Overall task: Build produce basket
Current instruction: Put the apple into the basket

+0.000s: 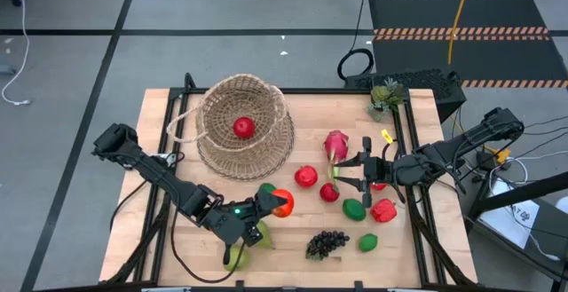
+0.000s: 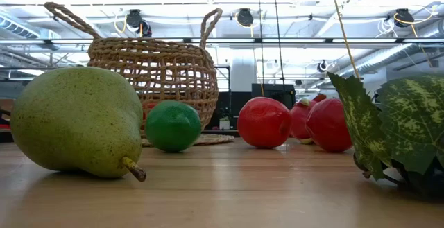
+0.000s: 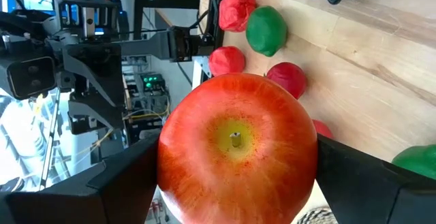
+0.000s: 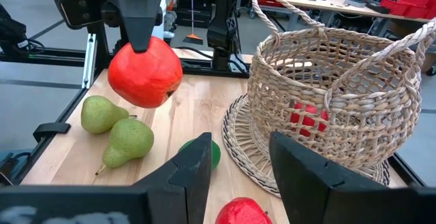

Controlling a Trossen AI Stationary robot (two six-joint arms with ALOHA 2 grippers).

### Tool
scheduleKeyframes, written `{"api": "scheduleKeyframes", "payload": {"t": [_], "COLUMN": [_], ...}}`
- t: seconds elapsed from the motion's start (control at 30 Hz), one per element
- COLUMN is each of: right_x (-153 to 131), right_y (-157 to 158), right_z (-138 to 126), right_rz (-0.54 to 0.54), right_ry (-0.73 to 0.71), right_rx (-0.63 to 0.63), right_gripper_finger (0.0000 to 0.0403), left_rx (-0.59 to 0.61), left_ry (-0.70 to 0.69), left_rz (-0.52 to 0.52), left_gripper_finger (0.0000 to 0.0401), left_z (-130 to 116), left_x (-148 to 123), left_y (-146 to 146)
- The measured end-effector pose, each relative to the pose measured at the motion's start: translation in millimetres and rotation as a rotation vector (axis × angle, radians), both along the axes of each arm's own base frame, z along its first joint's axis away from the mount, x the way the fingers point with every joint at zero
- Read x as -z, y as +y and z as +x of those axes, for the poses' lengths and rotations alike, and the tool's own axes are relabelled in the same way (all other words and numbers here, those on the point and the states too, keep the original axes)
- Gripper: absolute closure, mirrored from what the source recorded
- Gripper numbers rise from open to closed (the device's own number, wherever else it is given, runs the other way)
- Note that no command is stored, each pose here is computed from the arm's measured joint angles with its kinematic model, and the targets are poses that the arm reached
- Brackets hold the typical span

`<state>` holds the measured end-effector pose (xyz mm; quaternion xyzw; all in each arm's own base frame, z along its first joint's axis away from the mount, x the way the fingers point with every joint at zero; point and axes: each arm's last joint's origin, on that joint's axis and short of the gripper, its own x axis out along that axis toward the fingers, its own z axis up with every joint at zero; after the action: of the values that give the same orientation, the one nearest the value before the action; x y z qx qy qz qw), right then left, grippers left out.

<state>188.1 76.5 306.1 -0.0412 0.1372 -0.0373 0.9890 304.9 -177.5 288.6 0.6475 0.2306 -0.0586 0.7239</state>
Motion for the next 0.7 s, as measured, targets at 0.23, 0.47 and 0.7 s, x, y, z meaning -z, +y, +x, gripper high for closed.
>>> {"api": "scheduleKeyframes", "payload": {"t": [0.23,0.47,0.7], "right_x": [0.0,0.0,0.0], "right_y": [0.0,0.0,0.0], "right_z": [0.0,0.0,0.0], "right_rz": [0.000,0.000,0.000], "right_ry": [0.000,0.000,0.000], "right_rx": [0.000,0.000,0.000], "right_gripper_finger": [0.0259,0.0259,0.0259], "left_rx": [-0.013,-0.018,-0.035], "left_ry": [-0.007,-0.010,-0.018], "left_rz": [-0.030,-0.041,-0.079], "left_gripper_finger": [0.0052,0.0052,0.0052], "left_z": [0.0,0.0,0.0], "left_x": [0.0,0.0,0.0], "left_y": [0.0,0.0,0.0]}}
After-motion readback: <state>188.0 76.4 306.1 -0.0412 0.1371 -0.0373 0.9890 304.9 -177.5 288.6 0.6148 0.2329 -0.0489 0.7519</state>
